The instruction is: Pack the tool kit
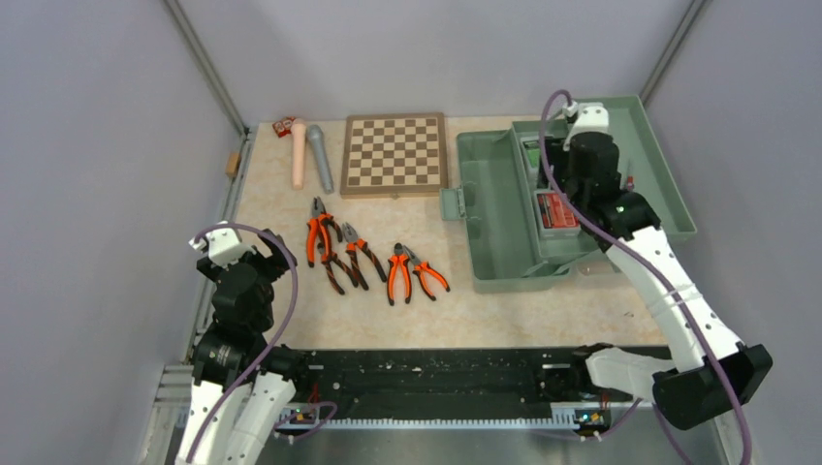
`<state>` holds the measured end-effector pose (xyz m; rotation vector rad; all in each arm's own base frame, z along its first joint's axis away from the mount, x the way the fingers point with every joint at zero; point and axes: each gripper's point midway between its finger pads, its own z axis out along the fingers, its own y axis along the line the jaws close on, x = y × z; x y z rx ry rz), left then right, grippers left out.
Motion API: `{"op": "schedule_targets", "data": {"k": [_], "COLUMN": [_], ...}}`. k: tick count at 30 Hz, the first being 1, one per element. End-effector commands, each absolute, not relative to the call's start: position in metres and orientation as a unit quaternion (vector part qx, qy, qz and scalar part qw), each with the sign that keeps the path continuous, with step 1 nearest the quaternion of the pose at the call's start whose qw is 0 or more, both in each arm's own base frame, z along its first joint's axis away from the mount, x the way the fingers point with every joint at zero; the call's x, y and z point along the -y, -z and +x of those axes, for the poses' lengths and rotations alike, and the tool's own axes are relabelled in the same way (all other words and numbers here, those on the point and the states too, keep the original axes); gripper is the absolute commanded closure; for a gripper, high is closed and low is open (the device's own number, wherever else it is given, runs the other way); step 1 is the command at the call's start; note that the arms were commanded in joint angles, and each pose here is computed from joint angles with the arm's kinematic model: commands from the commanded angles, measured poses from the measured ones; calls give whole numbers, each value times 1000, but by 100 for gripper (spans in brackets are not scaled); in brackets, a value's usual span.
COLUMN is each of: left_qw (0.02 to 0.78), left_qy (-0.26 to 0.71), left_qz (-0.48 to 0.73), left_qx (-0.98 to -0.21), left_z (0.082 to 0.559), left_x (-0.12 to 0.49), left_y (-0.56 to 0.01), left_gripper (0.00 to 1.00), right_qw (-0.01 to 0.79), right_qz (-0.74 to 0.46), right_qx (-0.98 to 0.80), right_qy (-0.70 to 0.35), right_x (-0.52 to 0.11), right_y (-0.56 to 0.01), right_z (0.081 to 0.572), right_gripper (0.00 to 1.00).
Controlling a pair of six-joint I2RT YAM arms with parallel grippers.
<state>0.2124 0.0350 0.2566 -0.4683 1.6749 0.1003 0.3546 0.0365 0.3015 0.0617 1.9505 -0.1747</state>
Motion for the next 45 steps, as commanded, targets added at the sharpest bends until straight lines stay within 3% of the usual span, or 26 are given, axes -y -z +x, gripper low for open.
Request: {"op": "schedule_targets", "data": {"k": [1,10,15,28,39,45], "left_qw": [653,653,653,652,651,650], "left_qy": [-48,-52,-52,-54,-54,-54], "left_qz": [-212,-215,-215,-215,-214,-213], "left_qx": [-725,-724,-724,-725,-726,-727], "left_z": [216,215,215,215,216,217], "left_x": [-38,-40,-39,-40,-39,-39], "left_y": [-262,-262,-262,-261,-261,-261], "left_gripper": [7,7,7,7,7,7], "right_qw": [571,468,407,285,263,264], "right_qz": [-39,-191,-230,-247,-267,-270], "right_qx": [-820,-856,-870,-916,-920,-923], "right_qy": [-2,-107,-154,-135,-113,-74], "right_x": [-105,-263,-313,-335,-349,-342], "right_y": [-318,-233,-184,-63,-20,-11], "right_z": [346,296,265,234,227,232], "right_gripper": [30,31,37,51,56,68]}}
